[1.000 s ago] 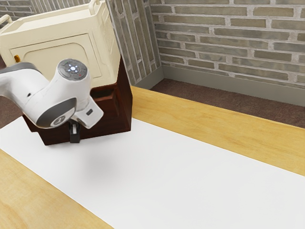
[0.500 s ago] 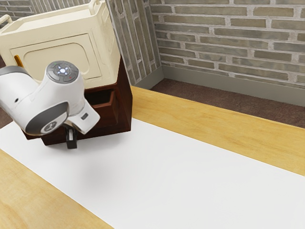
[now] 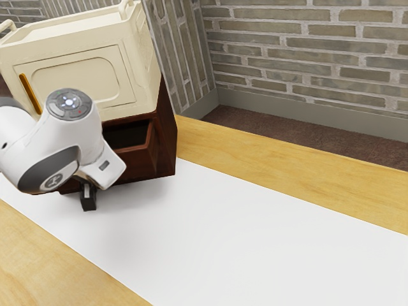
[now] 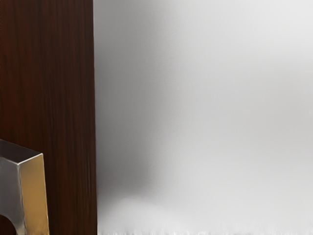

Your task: Pull the drawer handle with one arm to open the drawer

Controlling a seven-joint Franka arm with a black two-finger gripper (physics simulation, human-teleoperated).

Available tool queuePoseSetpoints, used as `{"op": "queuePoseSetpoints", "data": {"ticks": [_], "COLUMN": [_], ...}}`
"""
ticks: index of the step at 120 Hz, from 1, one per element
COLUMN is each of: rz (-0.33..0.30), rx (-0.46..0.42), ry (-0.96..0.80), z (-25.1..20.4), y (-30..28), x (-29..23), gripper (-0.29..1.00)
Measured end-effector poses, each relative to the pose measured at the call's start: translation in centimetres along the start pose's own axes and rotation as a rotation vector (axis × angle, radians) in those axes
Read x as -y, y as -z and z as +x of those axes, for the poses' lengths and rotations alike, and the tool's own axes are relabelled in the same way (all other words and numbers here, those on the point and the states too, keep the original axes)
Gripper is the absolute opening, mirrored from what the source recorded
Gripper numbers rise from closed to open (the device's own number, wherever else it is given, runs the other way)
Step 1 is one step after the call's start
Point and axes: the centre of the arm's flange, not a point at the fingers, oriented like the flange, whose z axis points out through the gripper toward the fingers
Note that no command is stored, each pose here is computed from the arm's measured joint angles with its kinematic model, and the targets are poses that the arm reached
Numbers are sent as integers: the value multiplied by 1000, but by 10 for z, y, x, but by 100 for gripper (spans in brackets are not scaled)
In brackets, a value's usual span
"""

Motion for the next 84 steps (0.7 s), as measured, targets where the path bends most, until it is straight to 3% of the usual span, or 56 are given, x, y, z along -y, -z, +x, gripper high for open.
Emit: {"op": "queuePoseSetpoints", "data": {"ticks": [36,57,67,84], "rz": [10,34,9,-131], "rx": [-35,-59,-143,-250], "ry": [12,71,154,338], "z": [-6,-10,7,25], "y": [29,78,129,184], "x": [-15,6,36,56], "gripper": [67,69,69,70]}}
